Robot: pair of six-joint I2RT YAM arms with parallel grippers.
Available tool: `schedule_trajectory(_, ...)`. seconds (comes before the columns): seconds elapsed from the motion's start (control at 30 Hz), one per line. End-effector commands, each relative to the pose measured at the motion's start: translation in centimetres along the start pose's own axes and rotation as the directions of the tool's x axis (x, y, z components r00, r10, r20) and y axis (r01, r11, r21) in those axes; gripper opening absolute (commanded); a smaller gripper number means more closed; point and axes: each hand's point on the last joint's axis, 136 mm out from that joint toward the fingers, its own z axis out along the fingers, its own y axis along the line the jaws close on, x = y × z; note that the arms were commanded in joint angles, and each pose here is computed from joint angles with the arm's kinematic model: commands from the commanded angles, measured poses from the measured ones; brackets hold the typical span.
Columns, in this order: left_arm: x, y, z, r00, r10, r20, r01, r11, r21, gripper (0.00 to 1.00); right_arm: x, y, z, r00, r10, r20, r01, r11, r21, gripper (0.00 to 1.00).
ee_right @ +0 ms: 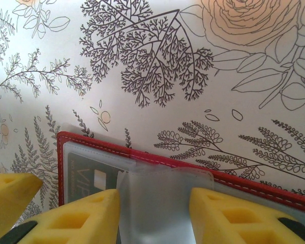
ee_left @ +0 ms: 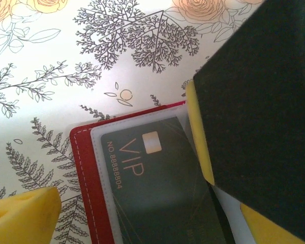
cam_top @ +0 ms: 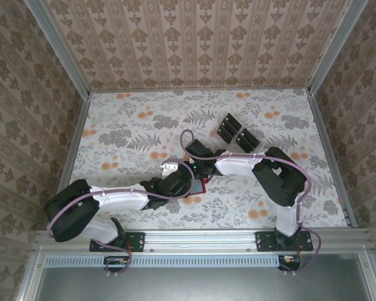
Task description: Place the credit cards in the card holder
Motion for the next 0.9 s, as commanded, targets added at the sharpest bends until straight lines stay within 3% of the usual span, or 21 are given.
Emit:
schedule_trajectory(0.0,-0.2,0.7,-0.1,0.999,0.033,0.016,-0.032,0.997,-0.067,1.0,2.5,-2.3,0.7,0.996,0.042,-0.085,-0.037,0.997,0.069,0.43)
schedule_trajectory(0.4,1.5,1.9,0.5,1.0,0.019,-0.023,-0.022,0.993,-0.119,1.0,0.0,-0.9,-3.1,0.999,0.048,0.019,-0.049,0.999,0.015,0.45)
schedule_trajectory(0.87,1.9,2.3,0.6,1.0,0.009,-0.028,-0.013,0.992,-0.126,1.0,1.2,-2.6,-3.6,0.994,0.099,0.047,-0.101,0.994,0.029,0.47)
